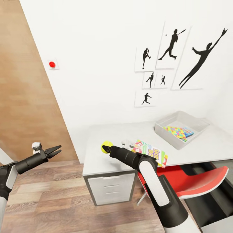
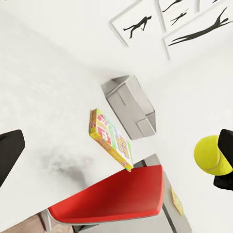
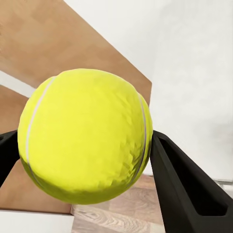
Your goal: Put all the toys in the child's room - the three board games (two on the bed and one on the table), the two jigsaw puzzles on the table, and the tennis ball on the table - inside the toy box on the table in the child's room.
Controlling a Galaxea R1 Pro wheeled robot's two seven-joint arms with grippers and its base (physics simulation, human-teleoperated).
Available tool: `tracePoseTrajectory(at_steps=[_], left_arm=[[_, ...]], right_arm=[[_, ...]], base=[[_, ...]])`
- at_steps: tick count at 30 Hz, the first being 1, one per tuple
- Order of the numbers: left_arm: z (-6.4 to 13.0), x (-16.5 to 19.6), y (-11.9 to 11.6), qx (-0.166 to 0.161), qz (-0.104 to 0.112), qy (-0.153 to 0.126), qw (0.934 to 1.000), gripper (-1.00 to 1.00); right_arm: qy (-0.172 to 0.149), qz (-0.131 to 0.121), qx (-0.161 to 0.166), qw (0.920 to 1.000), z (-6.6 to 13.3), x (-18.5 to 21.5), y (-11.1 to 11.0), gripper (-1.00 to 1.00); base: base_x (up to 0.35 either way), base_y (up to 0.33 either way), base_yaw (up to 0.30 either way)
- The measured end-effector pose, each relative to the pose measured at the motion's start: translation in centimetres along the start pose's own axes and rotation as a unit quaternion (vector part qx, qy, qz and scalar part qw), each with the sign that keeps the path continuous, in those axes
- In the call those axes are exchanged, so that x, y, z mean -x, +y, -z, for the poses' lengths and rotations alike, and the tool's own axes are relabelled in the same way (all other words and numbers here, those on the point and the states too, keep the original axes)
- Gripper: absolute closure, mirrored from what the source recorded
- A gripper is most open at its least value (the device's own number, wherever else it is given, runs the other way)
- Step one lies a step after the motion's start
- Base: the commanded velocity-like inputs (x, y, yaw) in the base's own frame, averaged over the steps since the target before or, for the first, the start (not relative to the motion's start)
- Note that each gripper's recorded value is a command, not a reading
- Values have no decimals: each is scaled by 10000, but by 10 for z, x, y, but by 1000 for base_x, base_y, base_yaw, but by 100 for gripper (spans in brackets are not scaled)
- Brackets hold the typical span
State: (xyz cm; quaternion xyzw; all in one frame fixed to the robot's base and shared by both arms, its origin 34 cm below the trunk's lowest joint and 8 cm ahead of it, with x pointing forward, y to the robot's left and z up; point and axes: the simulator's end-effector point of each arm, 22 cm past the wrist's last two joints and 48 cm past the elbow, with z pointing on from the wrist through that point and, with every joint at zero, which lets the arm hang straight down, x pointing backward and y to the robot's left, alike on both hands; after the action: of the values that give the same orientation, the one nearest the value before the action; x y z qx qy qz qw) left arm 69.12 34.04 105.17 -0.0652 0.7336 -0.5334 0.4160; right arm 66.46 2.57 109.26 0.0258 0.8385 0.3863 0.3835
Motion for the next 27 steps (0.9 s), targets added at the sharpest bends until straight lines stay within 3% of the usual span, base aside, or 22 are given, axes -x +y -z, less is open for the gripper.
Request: tracePoseTrajectory(at_steps=[27], left_arm=[[4,12,-22,-118,-160,-93,9998,-100]], right_arm=[[-195,115,91,9997,13,13,19,100]], base=[[-29,0,0]])
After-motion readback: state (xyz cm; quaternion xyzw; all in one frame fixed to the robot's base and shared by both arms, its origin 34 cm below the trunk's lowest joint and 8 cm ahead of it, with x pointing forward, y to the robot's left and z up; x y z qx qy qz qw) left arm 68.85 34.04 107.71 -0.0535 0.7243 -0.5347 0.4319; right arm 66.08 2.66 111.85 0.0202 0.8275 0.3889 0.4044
